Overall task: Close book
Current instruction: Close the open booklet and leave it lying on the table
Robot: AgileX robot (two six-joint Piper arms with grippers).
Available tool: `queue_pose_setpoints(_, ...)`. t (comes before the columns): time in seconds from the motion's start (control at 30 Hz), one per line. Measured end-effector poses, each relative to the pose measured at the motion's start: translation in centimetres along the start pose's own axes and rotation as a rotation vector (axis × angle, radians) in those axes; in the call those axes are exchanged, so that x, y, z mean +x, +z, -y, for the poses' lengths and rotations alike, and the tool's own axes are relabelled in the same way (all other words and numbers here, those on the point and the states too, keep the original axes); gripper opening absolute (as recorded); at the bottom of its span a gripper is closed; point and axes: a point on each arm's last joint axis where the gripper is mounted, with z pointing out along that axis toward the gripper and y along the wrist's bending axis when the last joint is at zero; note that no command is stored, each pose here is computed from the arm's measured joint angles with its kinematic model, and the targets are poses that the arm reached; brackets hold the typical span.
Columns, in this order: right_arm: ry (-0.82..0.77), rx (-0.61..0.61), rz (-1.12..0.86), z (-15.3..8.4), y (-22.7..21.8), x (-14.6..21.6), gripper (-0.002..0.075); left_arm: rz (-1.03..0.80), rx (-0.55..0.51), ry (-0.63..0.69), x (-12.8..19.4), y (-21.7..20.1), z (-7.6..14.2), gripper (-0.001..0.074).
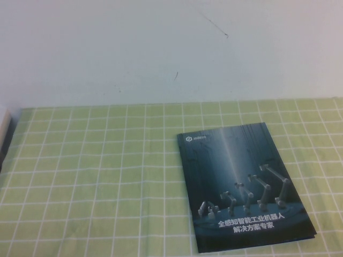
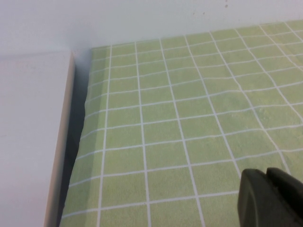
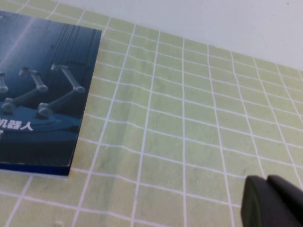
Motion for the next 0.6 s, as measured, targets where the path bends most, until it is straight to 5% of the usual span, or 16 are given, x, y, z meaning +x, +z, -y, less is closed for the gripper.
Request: queue_pose_setpoints(0.6, -0.007, -0.001, 0.007, -0.01, 0.0, -0.06, -0.0003, 0.0, 0.0, 0.0, 0.0, 0.0, 0.0, -0.0002)
